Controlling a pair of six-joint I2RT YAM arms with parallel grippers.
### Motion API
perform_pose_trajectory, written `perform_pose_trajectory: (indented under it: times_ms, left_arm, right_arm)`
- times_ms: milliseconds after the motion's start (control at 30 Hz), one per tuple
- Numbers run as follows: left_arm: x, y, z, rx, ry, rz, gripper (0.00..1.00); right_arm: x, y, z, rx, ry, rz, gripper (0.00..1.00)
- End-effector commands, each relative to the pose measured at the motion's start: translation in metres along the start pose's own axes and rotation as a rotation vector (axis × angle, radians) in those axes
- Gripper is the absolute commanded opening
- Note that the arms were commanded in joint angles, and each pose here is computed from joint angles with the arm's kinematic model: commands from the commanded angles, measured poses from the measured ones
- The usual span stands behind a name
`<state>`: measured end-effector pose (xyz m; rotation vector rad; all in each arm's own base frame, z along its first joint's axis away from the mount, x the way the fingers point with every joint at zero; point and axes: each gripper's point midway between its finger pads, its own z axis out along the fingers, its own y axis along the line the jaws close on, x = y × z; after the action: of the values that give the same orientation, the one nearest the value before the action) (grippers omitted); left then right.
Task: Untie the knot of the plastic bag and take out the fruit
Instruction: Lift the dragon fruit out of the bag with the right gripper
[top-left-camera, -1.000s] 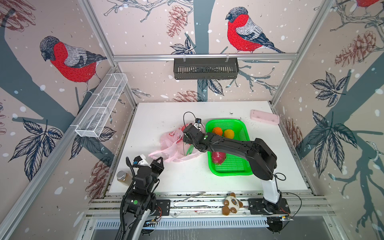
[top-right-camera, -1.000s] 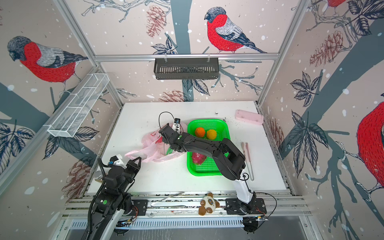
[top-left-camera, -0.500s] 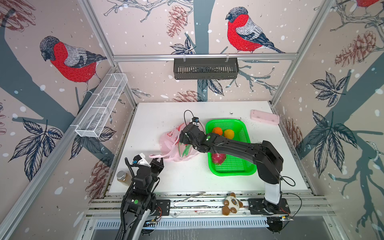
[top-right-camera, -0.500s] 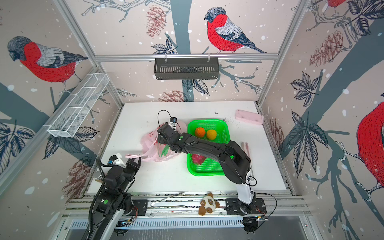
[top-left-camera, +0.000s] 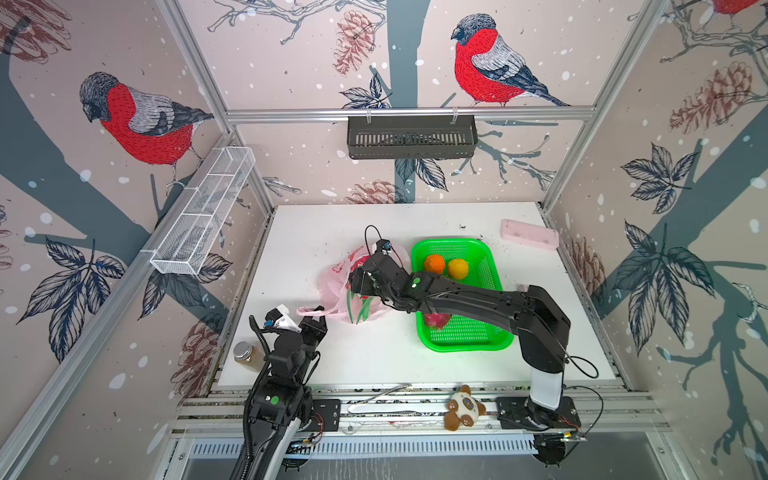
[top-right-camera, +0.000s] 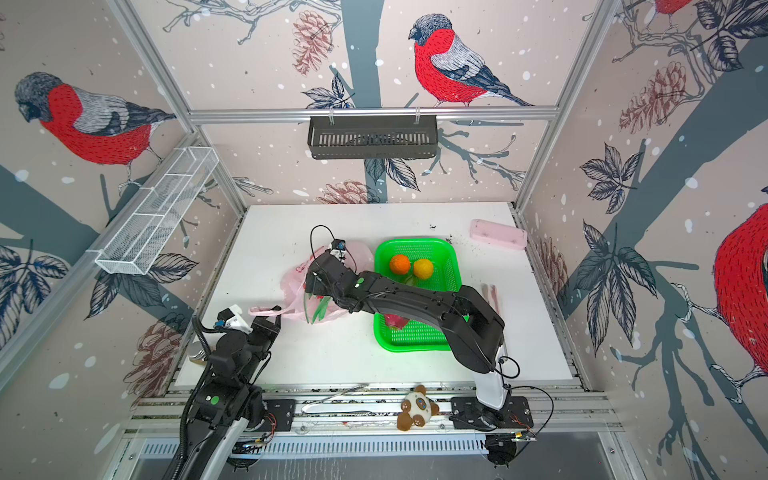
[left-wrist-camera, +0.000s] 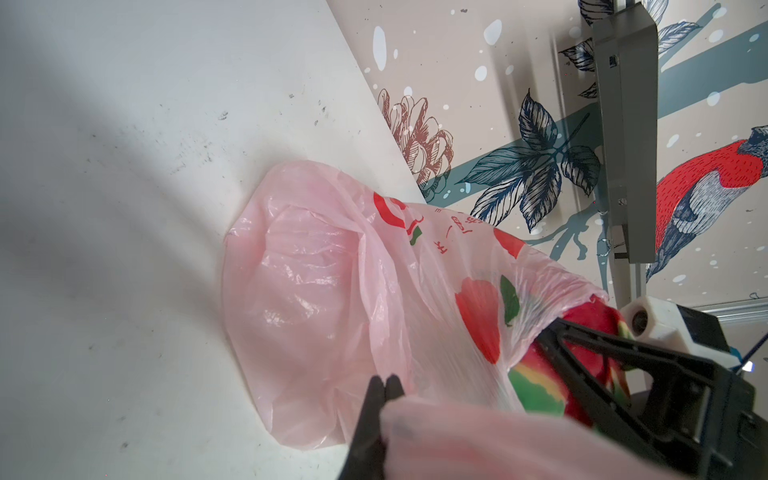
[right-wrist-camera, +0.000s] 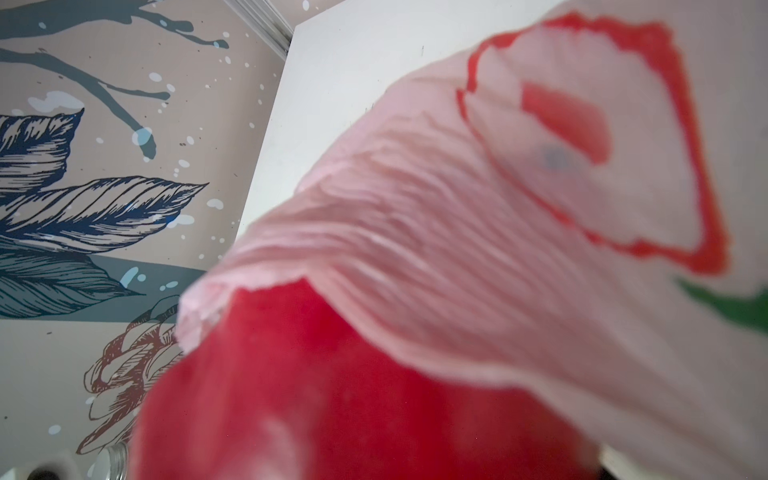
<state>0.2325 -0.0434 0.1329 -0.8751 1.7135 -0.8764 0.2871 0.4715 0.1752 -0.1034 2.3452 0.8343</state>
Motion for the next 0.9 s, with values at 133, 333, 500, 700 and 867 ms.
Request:
perform_pose_trajectory:
  times_ms: [133,333,500,700,867]
  left_arm:
    - [0.002,0.012,0.006,-0.059,0.004,0.005,0.00]
    - [0.000,0.008,0.007,-0.054,0.003,0.018,0.00]
    - [-0.002,0.006,0.006,-0.053,-0.005,0.020,0.00]
    - [-0.001,0.008,0.005,-0.062,0.001,0.027,0.00]
    - [0.000,0.010,0.003,-0.072,0.005,0.036,0.00]
  right_arm:
    - [0.010,0.011,-0.018,-0.049,0.022,-0.031,0.24]
    - [0.026,0.007,-0.026,-0.045,0.079,-0.087,0.24]
    - [0.037,0.012,-0.037,-0.072,0.135,-0.138,0.24]
    - [0.044,0.015,-0.054,-0.077,0.171,-0.207,0.24]
    - [0.035,0.031,-0.073,-0.112,0.157,-0.280,0.24]
